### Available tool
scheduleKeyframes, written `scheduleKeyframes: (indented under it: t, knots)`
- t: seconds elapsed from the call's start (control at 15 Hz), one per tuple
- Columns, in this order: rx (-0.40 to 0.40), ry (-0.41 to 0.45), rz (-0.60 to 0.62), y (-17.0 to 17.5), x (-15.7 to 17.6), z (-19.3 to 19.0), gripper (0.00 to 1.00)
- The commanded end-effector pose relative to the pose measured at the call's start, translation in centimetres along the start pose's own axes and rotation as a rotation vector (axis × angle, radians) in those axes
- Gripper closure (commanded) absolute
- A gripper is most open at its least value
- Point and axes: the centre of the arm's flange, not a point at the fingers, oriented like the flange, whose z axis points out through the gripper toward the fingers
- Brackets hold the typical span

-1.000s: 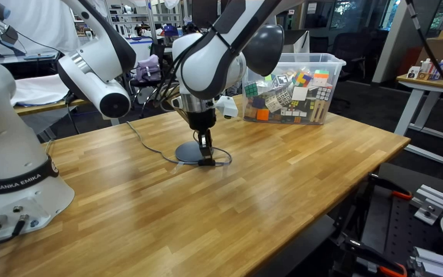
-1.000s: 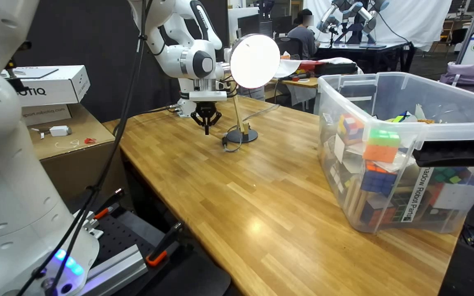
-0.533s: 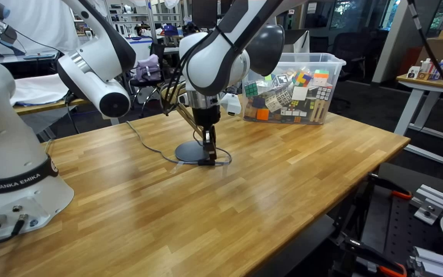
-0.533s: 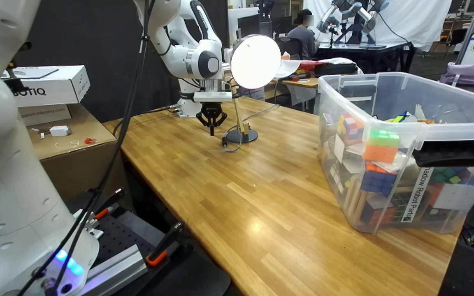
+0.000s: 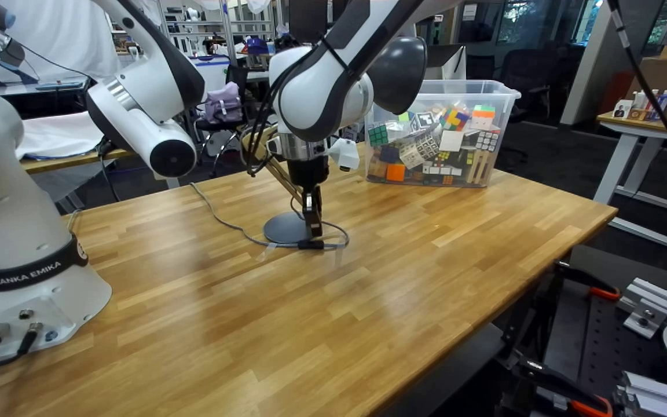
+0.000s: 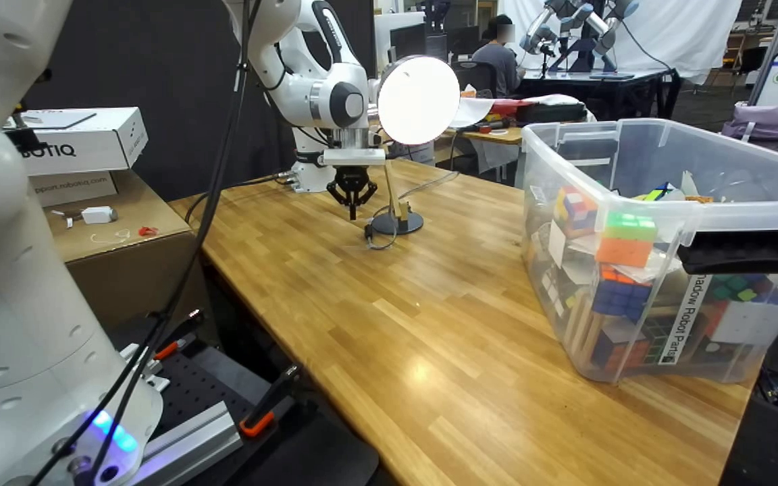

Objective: Put the Rubik's cube in the storage box then switch the desk lamp off and on

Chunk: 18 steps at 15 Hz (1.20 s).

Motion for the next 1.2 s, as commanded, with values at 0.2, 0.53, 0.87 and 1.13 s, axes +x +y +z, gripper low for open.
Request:
scheduleKeyframes:
  t: [0.2,0.53,0.87,1.13]
  knots:
    - [0.011,0.028,0.001,1.4,1.2,1.3,1.00]
    - [0.003,0.027,-0.010,1.9,1.2,1.5,1.00]
    - [0.008,0.013,-0.034,2.1,0.8,2.3,1.00]
    - [0.009,0.011,-0.060,2.3,0.6,2.3,1.00]
